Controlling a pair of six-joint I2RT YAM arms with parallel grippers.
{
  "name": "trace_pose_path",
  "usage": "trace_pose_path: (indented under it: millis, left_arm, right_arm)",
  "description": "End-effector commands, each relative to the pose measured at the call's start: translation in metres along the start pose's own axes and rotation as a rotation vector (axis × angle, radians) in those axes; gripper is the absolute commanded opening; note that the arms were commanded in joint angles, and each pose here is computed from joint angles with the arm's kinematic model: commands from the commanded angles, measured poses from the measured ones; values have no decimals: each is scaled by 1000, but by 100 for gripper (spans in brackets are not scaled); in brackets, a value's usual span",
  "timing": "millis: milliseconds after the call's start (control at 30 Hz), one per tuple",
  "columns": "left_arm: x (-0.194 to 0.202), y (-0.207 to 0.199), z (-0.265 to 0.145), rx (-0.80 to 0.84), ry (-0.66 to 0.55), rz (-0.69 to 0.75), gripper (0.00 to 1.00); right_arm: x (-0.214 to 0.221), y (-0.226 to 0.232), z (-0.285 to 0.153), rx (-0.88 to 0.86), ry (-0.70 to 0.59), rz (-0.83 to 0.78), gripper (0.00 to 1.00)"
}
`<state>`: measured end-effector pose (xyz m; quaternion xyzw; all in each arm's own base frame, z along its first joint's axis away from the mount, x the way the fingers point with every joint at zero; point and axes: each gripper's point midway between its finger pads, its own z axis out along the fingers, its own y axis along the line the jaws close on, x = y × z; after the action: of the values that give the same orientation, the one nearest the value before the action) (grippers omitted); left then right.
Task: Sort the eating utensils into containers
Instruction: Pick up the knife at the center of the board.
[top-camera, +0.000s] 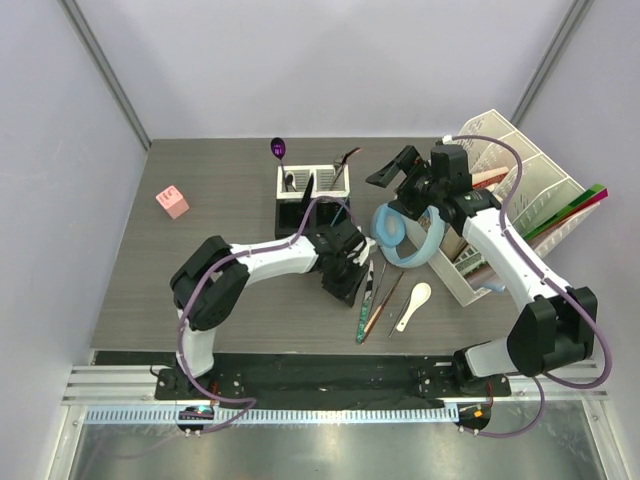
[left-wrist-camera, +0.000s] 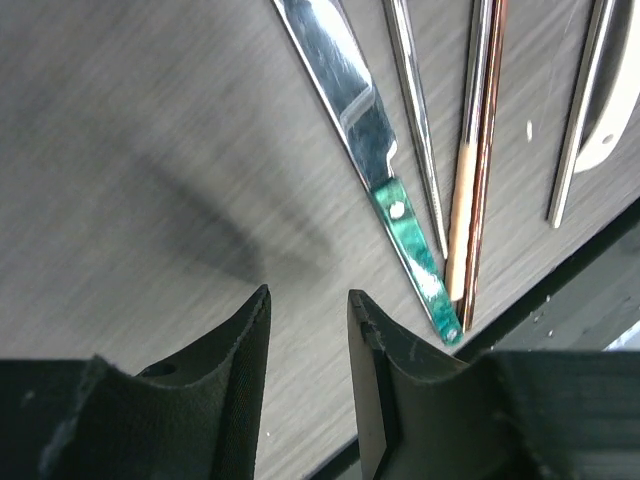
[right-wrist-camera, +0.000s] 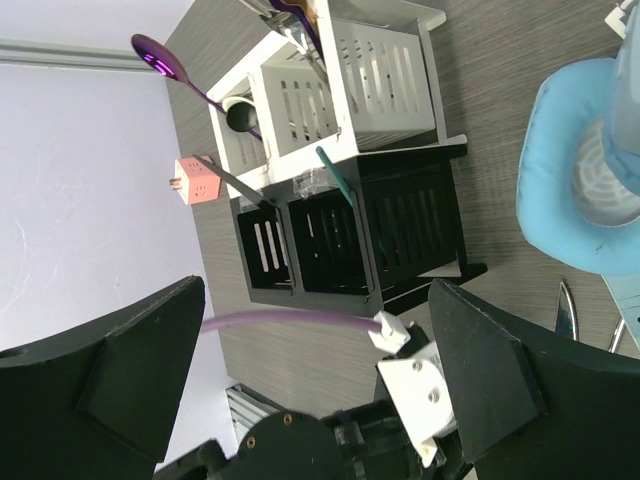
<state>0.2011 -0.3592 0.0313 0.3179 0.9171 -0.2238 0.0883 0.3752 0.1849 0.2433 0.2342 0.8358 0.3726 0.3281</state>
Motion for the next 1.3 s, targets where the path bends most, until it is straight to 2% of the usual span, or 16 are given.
trace_pose_path:
  millis: [0,400,633,700,867,1267]
  left_arm:
    - [5,-16,-15,10,-15,54,37]
    - [-6,-34,-9,38,3,81,38]
    - [-25,-39,2,12,11,93,38]
    - [-18,-34,14,-10,67,91,38]
    - [-13,-26,28,-49,121,67,38]
    - [27,-4,28,-129,218,13,36]
  right_arm:
    - [-10,12,2,-27,-32,-1,100]
    - [2,8,6,-31,2,-8,100]
    - [-6,0,-10,-14,-41,-13,100]
    - [-12,-3,-17,-13,-60,-16,99]
    - [-21,-21,-26,7,-83,12,100]
    - [-27,-23,-21,34,-91,22,100]
